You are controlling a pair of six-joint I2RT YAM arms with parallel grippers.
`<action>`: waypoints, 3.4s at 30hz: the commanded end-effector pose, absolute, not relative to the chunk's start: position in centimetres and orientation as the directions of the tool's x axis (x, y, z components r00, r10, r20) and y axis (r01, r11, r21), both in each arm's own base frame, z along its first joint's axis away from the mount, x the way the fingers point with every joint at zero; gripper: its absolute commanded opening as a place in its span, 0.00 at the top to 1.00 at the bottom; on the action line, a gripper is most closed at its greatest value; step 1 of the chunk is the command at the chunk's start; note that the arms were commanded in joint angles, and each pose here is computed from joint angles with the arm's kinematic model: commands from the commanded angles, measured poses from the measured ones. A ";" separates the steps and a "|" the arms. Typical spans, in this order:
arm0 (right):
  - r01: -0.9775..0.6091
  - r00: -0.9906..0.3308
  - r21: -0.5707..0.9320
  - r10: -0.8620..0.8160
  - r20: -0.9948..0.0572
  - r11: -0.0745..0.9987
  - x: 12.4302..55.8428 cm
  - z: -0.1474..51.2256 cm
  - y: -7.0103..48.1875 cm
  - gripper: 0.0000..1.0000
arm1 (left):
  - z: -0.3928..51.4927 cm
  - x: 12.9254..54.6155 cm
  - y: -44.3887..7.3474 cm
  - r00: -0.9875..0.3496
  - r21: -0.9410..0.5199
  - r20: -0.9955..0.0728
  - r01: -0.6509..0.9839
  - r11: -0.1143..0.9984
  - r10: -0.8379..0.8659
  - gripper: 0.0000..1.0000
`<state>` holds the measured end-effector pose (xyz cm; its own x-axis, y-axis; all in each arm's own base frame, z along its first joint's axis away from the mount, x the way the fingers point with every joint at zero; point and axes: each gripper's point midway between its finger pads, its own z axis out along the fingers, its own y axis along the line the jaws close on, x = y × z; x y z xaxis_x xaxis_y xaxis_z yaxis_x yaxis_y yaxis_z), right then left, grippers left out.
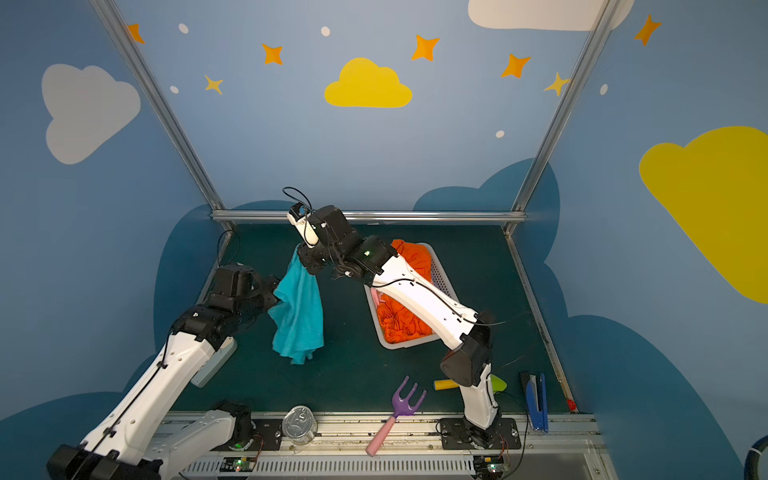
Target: Fold and stack the t-shirts
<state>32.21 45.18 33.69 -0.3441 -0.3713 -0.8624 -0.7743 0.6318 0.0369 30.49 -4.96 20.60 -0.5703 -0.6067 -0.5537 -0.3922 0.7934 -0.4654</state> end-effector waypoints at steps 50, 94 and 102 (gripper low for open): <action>-0.126 -0.923 -0.255 -0.208 -0.324 0.959 52.3 7.5 7.0 0.97 | 8.0 34.7 -11.6 -0.828 -0.390 -0.185 -0.433 0.813 -0.530 0.16; -0.033 -0.760 -0.182 -0.143 -0.634 0.983 43.7 22.8 13.5 0.28 | 11.4 27.6 -10.4 -0.814 -0.254 -0.299 -0.435 0.864 -0.498 0.10; -0.537 -0.713 0.104 -0.384 -0.586 0.837 28.6 18.5 28.9 0.34 | 9.3 26.5 -9.8 -0.805 -0.267 -0.295 -0.449 0.853 -0.516 0.16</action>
